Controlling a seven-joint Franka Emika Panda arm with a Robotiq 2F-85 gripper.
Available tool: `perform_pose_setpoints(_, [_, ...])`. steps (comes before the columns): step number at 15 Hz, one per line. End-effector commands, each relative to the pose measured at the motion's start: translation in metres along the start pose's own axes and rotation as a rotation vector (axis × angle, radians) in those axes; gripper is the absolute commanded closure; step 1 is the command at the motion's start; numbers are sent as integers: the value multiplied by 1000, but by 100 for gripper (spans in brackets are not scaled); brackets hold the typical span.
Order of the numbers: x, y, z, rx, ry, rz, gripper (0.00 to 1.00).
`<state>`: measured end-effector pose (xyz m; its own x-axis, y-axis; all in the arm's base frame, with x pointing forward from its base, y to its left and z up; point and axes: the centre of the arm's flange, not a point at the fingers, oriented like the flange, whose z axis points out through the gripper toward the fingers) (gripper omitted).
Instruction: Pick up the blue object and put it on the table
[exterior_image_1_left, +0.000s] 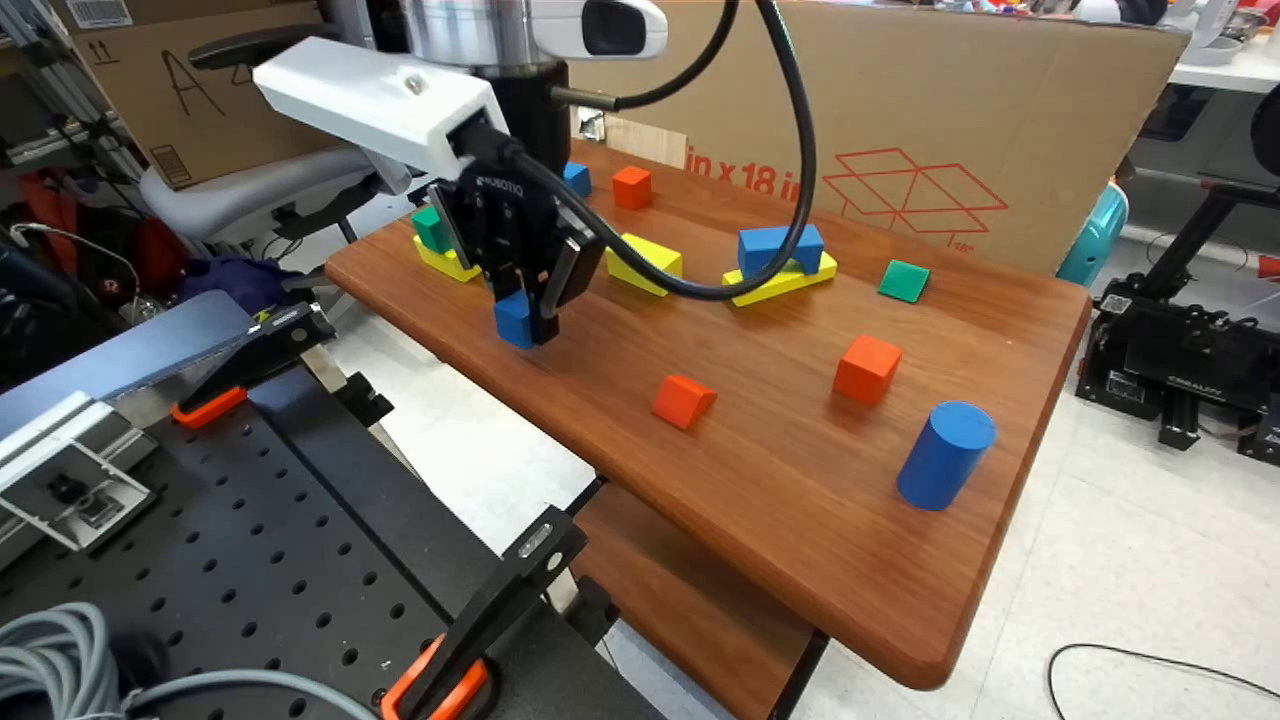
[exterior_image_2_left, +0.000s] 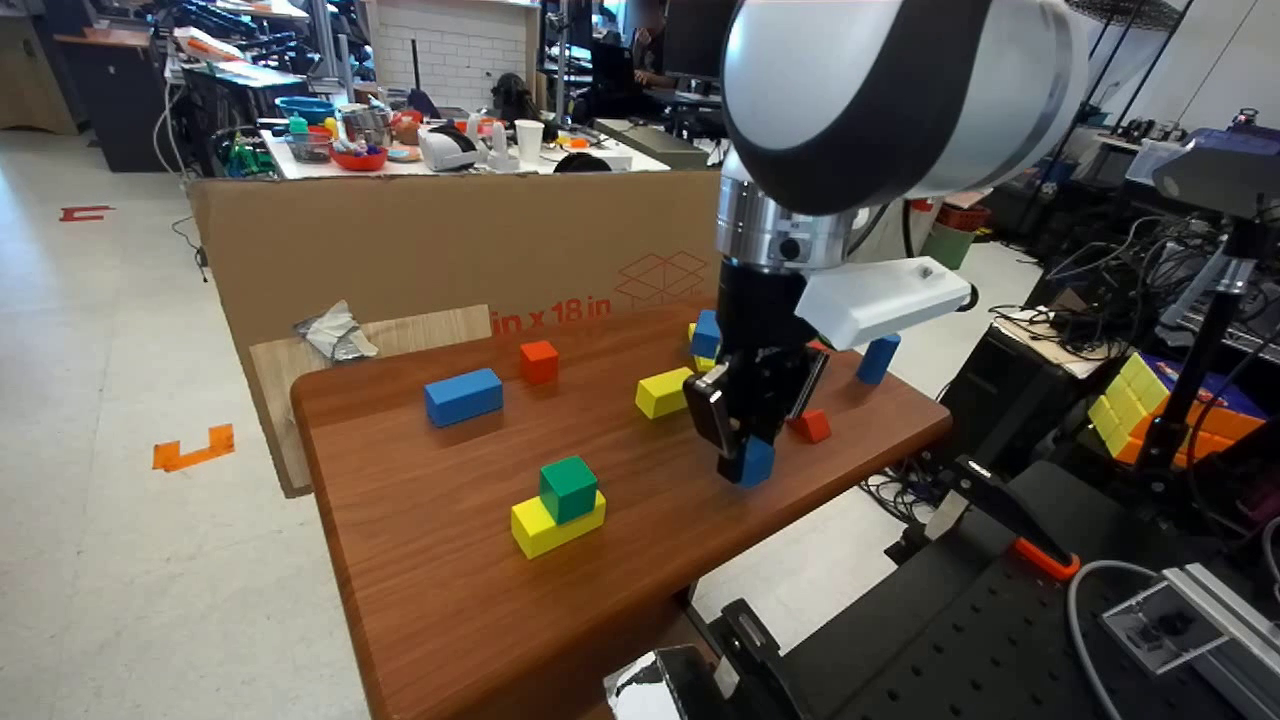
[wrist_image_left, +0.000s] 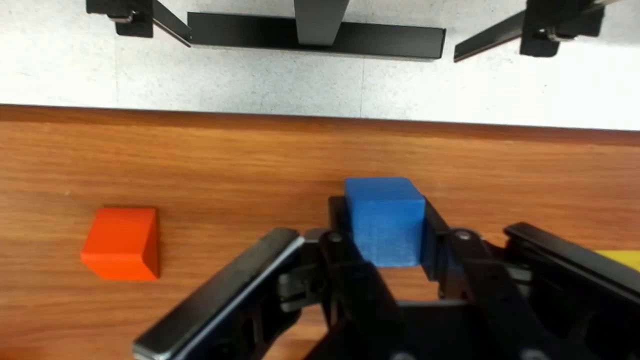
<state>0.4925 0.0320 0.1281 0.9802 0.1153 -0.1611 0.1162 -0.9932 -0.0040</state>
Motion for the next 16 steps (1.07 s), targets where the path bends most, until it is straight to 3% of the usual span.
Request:
perform_pose_setpoints(1, [-10, 10, 17, -36, -24, -7, 92])
perform_pose_setpoints(12, [-4, 2, 28, -88, -17, -75, 92])
perform_pose_setpoints(16, [1, 9, 24, -97, 22, -60, 92])
